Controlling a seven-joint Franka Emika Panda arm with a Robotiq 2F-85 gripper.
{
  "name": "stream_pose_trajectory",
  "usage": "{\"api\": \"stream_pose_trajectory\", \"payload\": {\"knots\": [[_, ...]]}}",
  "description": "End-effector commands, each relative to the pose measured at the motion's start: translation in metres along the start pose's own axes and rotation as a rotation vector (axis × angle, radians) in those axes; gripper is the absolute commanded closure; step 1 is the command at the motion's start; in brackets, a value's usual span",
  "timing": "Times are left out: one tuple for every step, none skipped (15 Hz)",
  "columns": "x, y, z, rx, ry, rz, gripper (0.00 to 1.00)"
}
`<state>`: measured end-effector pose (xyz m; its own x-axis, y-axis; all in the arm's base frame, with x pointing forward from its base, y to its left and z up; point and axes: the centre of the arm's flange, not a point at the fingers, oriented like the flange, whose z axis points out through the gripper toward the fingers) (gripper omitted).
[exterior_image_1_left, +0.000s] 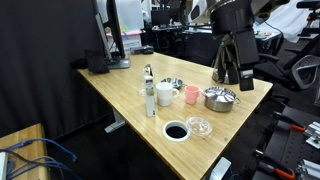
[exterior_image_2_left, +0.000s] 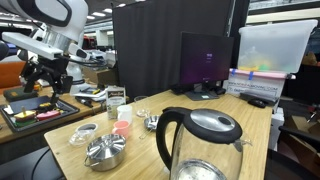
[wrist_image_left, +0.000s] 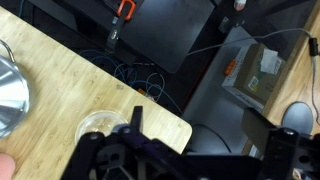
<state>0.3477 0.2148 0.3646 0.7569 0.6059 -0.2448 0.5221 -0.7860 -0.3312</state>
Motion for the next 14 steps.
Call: {"api": "stream_pose_trajectory", "payload": {"knots": [[0.018, 0.015, 0.006, -0.035, 0.052, 0.040, 0.00], [0.023, 0.020, 0.008, -0.048, 0.071, 0.048, 0.00], [0.028, 0.025, 0.012, -0.087, 0.082, 0.064, 0.00], [0.031, 0.030, 0.016, -0.124, 0.092, 0.079, 0.00], [0.033, 0.036, 0.021, -0.187, 0.106, 0.109, 0.00], [0.035, 0.040, 0.025, -0.222, 0.119, 0.147, 0.00], [0.035, 0.042, 0.030, -0.255, 0.135, 0.178, 0.00], [0.036, 0.043, 0.035, -0.275, 0.145, 0.207, 0.00], [0.035, 0.042, 0.027, -0.222, 0.117, 0.152, 0.00], [0.035, 0.042, 0.031, -0.229, 0.114, 0.161, 0.00], [0.036, 0.042, 0.031, -0.229, 0.115, 0.160, 0.00], [0.036, 0.041, 0.030, -0.229, 0.117, 0.159, 0.00], [0.036, 0.041, 0.029, -0.229, 0.118, 0.159, 0.00], [0.036, 0.041, 0.029, -0.229, 0.118, 0.159, 0.00]]}}
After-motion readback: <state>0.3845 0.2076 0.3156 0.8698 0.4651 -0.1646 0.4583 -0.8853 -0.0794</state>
